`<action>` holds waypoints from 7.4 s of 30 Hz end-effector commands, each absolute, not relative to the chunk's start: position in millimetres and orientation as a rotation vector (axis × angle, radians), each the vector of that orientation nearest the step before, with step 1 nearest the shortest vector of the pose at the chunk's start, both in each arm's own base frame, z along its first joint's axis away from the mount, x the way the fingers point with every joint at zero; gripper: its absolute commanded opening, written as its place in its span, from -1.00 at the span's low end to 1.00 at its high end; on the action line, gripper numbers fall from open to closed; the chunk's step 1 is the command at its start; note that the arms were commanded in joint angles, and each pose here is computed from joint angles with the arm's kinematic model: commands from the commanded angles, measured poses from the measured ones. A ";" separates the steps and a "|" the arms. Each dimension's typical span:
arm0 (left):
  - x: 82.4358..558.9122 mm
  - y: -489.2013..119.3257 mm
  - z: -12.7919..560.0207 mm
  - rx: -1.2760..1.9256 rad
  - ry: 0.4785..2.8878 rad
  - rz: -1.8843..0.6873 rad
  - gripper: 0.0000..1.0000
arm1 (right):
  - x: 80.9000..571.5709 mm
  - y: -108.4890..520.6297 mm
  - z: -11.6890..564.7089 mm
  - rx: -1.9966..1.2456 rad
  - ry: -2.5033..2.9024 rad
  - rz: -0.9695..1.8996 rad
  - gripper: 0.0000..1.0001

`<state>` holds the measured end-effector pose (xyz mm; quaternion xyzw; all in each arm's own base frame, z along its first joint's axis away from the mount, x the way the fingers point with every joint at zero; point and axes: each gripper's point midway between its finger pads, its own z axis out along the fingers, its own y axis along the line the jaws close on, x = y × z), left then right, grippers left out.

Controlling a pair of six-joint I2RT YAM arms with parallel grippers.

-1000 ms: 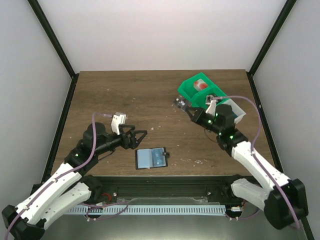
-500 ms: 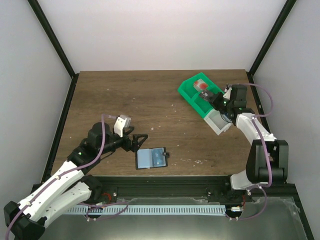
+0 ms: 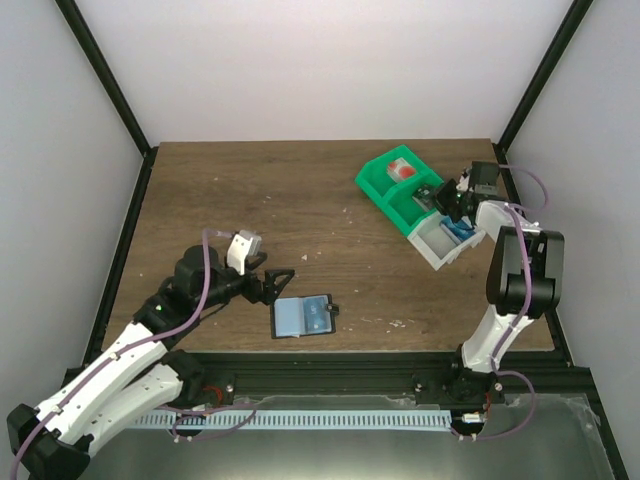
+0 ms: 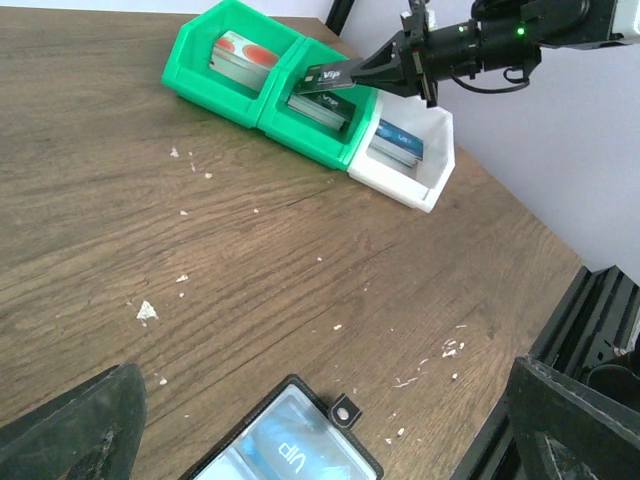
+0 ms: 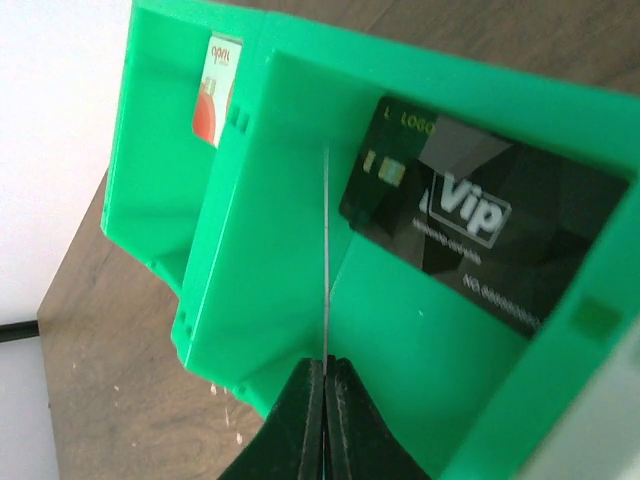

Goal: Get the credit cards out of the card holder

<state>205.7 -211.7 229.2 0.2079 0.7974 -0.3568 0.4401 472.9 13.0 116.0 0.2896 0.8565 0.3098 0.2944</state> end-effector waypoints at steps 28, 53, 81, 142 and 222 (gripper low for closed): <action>209.3 -208.3 227.4 0.515 1.979 -0.847 0.99 | 504.9 -24.1 106.0 0.902 2.266 0.714 -0.90; 223.7 -209.1 185.7 0.328 2.261 -0.826 0.93 | 452.2 1.9 177.0 0.760 2.204 0.825 -0.43; 190.5 -226.2 76.6 -0.058 2.488 -1.220 0.75 | 207.8 265.3 130.0 -0.096 2.443 1.275 -0.39; 174.0 -203.7 44.0 -0.169 2.508 -1.224 0.85 | 159.9 317.8 37.8 -0.217 2.631 1.116 -0.28; 168.9 -204.0 42.8 -0.191 2.515 -1.259 0.85 | 157.4 343.1 76.4 -0.280 2.580 1.282 -0.22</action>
